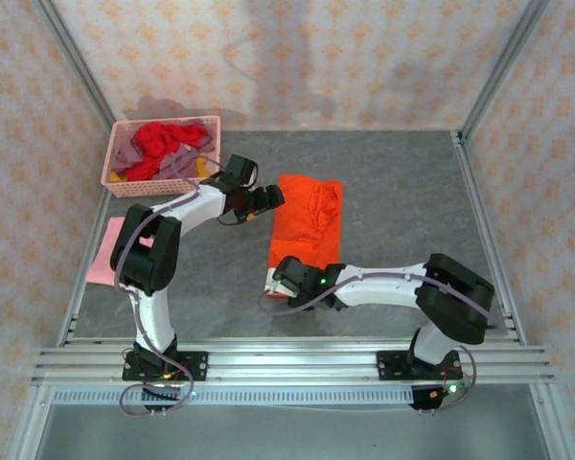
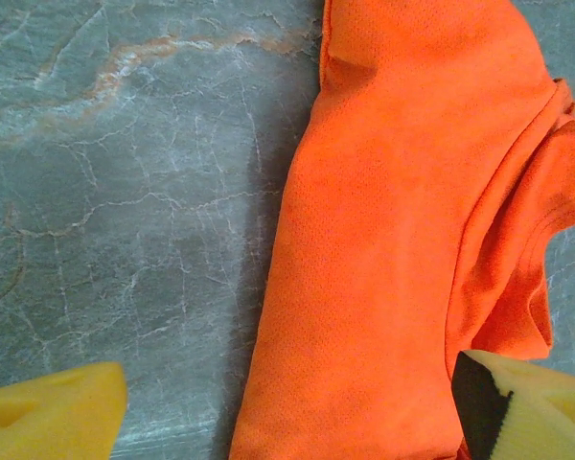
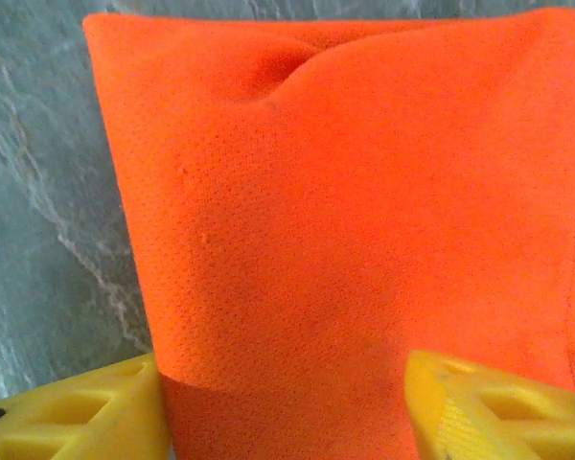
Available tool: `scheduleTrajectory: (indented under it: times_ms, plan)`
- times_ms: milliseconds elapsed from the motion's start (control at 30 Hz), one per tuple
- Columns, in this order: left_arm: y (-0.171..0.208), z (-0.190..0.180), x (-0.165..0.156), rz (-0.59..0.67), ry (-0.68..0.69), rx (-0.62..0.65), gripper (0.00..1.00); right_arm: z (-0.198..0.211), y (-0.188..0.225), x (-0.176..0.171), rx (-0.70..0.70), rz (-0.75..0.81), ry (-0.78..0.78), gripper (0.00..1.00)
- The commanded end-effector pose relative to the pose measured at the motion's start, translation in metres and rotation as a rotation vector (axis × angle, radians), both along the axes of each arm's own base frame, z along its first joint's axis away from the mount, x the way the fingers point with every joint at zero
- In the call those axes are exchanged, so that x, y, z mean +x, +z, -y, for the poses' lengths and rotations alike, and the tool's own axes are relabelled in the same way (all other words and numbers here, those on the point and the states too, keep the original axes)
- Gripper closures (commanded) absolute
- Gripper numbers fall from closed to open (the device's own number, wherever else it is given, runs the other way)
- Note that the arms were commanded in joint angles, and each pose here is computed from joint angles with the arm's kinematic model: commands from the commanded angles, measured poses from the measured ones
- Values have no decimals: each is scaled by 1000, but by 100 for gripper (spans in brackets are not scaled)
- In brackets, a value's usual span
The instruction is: Fold and stack the t-shirts
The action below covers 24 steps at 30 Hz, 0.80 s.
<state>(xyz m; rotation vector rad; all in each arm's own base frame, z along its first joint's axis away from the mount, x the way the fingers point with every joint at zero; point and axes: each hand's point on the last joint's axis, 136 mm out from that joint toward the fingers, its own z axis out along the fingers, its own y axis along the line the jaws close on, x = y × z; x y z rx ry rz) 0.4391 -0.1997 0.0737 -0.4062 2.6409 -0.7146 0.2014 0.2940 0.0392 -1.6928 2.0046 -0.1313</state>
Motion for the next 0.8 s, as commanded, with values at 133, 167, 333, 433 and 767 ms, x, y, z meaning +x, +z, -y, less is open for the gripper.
scheduleTrajectory:
  times_ms: [133, 167, 333, 433, 767]
  plan:
    - [-7, 4, -1, -9, -8, -6, 11, -14, 2, 5, 12, 20, 12, 35]
    - [-8, 4, -2, -10, -9, -5, 11, -12, 0, 6, 3, 24, 9, 36]
    - [-8, 4, -2, -10, -8, -6, 11, -5, -7, 10, -35, 40, -2, 36]
    - [-8, 4, -2, -11, -6, -8, 11, -4, -10, 10, -52, 44, -5, 41]
    - [-5, 3, -2, -3, -1, -4, 11, 1, -2, -4, -39, -16, 26, 100]
